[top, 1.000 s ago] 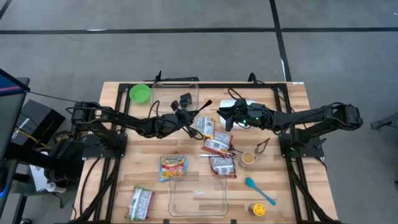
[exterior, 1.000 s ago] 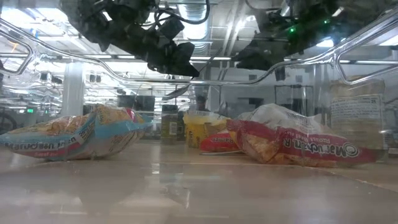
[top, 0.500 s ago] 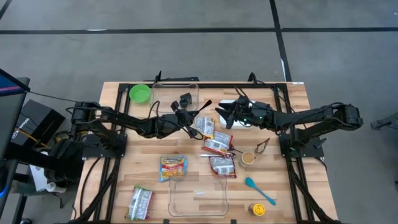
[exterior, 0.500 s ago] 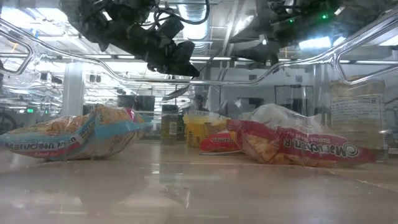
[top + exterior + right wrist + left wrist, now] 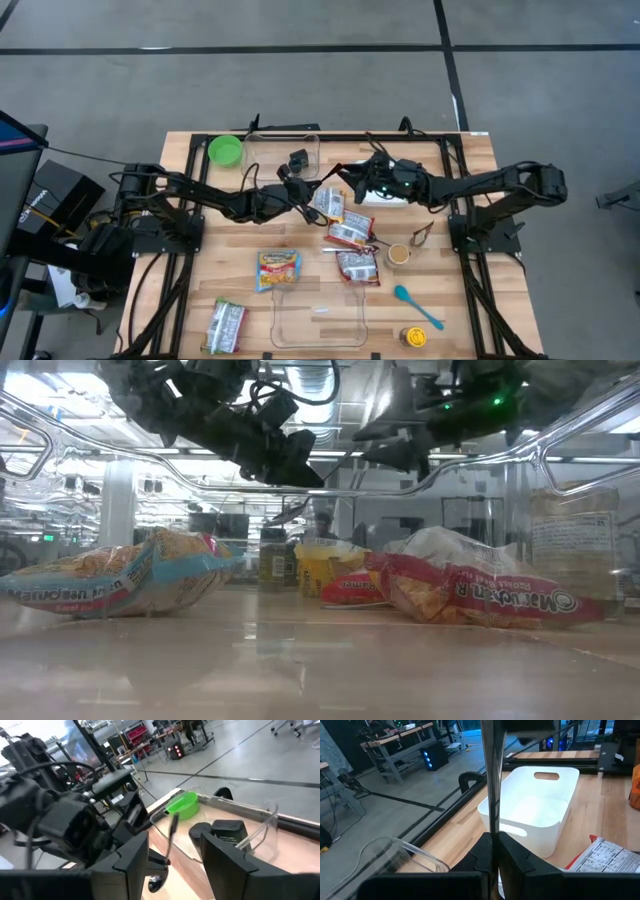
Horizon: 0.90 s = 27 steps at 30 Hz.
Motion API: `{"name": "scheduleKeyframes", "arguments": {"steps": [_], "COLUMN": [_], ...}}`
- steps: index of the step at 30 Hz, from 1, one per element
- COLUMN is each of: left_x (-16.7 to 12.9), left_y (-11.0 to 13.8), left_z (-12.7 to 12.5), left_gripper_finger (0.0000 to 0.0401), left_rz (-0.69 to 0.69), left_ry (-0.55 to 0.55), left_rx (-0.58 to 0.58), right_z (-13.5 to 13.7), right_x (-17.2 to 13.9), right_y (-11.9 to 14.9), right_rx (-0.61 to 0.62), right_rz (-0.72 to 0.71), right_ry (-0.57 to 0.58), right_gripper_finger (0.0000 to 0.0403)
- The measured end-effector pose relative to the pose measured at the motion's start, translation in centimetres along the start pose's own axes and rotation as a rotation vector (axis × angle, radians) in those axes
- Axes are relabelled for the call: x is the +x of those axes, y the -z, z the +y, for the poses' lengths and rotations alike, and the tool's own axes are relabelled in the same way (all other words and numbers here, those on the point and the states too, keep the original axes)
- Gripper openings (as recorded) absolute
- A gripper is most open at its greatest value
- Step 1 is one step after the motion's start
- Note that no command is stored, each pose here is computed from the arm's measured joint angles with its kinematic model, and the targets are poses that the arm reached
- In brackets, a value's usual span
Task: Pick & Place Food Item
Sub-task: Put the left black spoon into the white bin
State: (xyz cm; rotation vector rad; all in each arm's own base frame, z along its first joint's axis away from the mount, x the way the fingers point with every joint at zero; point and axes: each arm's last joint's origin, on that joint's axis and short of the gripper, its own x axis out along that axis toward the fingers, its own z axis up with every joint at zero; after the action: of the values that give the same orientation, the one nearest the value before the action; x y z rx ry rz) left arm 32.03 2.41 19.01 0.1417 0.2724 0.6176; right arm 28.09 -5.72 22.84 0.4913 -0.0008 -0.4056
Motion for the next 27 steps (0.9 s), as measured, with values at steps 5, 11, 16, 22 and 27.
{"name": "scheduleKeyframes", "arguments": {"steps": [5, 11, 16, 22, 27], "left_x": [0.0, 0.1, 0.1, 0.1, 0.1], "left_y": [0.1, 0.3, 0.3, 0.3, 0.3], "left_z": [0.0, -0.1, -0.1, -0.1, -0.1], "left_gripper_finger": [0.0008, 0.0008, 0.0007, 0.0008, 0.0008], "left_rz": [0.003, 0.008, 0.016, 0.016, 0.016], "left_ry": [0.000, -0.001, -0.004, -0.003, -0.004], "left_rx": [0.002, 0.006, 0.011, 0.011, 0.011], "right_z": [0.2, 0.4, 0.4, 0.3, 0.1], "right_x": [1.4, 2.5, 2.6, 2.5, 2.6], "right_y": [0.3, 0.6, 0.6, 0.4, 0.3], "right_rx": [-0.003, -0.004, -0.005, 0.012, 0.028], "right_rz": [0.007, 0.012, 0.016, 0.011, -0.009], "right_ry": [-0.001, 0.002, 0.004, 0.008, 0.043], "right_gripper_finger": [0.0171, 0.0167, 0.0155, 0.0133, 0.0113]}}
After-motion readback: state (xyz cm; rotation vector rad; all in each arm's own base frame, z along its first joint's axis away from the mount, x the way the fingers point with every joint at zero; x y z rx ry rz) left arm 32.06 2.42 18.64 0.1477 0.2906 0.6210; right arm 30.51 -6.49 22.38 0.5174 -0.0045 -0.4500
